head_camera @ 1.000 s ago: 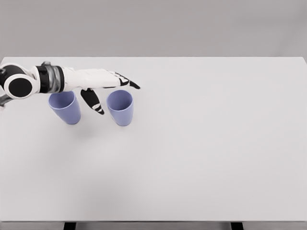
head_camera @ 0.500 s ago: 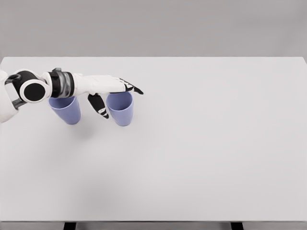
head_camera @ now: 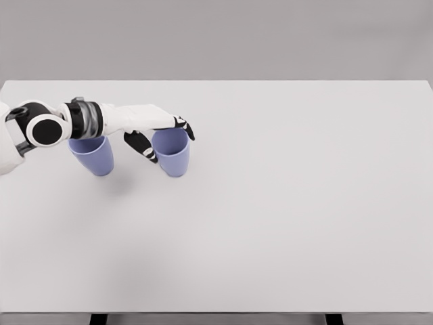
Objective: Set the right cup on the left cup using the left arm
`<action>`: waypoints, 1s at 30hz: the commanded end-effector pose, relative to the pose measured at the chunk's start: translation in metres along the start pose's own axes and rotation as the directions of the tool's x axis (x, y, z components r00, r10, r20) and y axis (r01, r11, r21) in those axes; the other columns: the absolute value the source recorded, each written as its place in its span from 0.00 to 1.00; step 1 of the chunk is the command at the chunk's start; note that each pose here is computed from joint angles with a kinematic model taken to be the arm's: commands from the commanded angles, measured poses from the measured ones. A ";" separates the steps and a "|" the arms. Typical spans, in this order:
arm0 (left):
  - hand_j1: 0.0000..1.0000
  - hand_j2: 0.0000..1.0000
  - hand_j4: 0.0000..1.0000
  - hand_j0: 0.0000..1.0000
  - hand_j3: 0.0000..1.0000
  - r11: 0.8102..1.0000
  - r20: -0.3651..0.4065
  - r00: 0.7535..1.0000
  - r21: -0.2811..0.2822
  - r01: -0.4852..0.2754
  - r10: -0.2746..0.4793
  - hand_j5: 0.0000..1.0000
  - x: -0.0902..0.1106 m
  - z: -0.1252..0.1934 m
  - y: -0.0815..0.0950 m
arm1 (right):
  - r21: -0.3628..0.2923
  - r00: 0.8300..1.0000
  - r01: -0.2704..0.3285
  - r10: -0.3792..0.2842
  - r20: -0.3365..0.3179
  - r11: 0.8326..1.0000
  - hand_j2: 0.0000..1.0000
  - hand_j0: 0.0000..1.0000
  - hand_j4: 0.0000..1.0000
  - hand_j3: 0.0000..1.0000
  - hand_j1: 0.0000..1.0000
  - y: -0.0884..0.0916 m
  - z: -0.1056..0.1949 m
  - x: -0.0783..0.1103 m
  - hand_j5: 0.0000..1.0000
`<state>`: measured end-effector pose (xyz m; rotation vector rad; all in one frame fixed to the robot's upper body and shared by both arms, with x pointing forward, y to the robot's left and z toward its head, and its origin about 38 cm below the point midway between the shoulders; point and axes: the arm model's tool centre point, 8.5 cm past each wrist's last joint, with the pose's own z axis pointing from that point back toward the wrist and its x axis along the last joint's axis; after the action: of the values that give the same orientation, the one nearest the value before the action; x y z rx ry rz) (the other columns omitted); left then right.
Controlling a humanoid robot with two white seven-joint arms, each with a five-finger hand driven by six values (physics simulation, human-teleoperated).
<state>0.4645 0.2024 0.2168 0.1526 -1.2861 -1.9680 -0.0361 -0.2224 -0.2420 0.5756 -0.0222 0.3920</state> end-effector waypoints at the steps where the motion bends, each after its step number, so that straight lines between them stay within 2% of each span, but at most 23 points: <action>1: 0.54 0.54 0.54 0.54 0.54 1.000 0.010 1.000 0.003 -0.002 0.001 0.54 0.003 0.001 0.001 | 0.001 1.000 -0.003 0.003 0.001 1.000 1.00 1.00 1.00 1.00 1.00 0.000 0.000 0.000 1.00; 5: 0.53 0.53 0.53 0.53 0.53 1.000 0.013 1.000 0.016 0.005 -0.005 0.53 0.003 0.015 0.007 | 0.001 1.000 -0.002 0.002 0.000 1.000 1.00 1.00 1.00 1.00 1.00 0.000 0.000 0.000 1.00; 10: 0.53 0.53 0.53 0.53 0.53 0.996 -0.022 0.999 0.085 0.034 -0.033 0.53 0.002 0.063 0.041 | 0.001 1.000 -0.002 0.002 0.000 1.000 1.00 1.00 1.00 1.00 1.00 0.000 0.000 0.000 1.00; 15: 0.53 0.53 0.53 0.53 0.53 0.993 -0.019 0.999 0.108 0.040 -0.038 0.53 0.003 0.078 0.052 | 0.001 1.000 -0.002 0.002 0.000 1.000 1.00 1.00 1.00 1.00 1.00 0.000 0.000 0.000 1.00; 20: 0.53 0.53 0.53 0.53 0.53 0.988 0.007 1.000 0.154 -0.011 0.010 0.53 0.009 0.094 0.065 | 0.001 1.000 -0.003 0.003 0.001 1.000 1.00 1.00 1.00 1.00 1.00 0.000 0.000 0.000 1.00; 25: 0.53 0.53 0.53 0.53 0.53 0.969 0.023 0.996 0.228 -0.095 0.092 0.53 0.004 0.118 0.079 | 0.001 1.000 -0.001 0.001 0.001 1.000 1.00 1.00 1.00 1.00 1.00 0.000 0.000 0.000 1.00; 30: 0.54 0.54 0.54 0.54 0.54 0.954 0.002 0.988 0.262 -0.147 0.152 0.54 -0.007 0.141 0.078 | 0.001 1.000 -0.002 0.002 0.000 1.000 1.00 1.00 1.00 1.00 1.00 0.000 0.000 0.000 1.00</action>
<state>0.4448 0.2852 0.3426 0.1941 -1.4930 -1.6979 -0.0361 -0.2224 -0.2420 0.5756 -0.0222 0.3922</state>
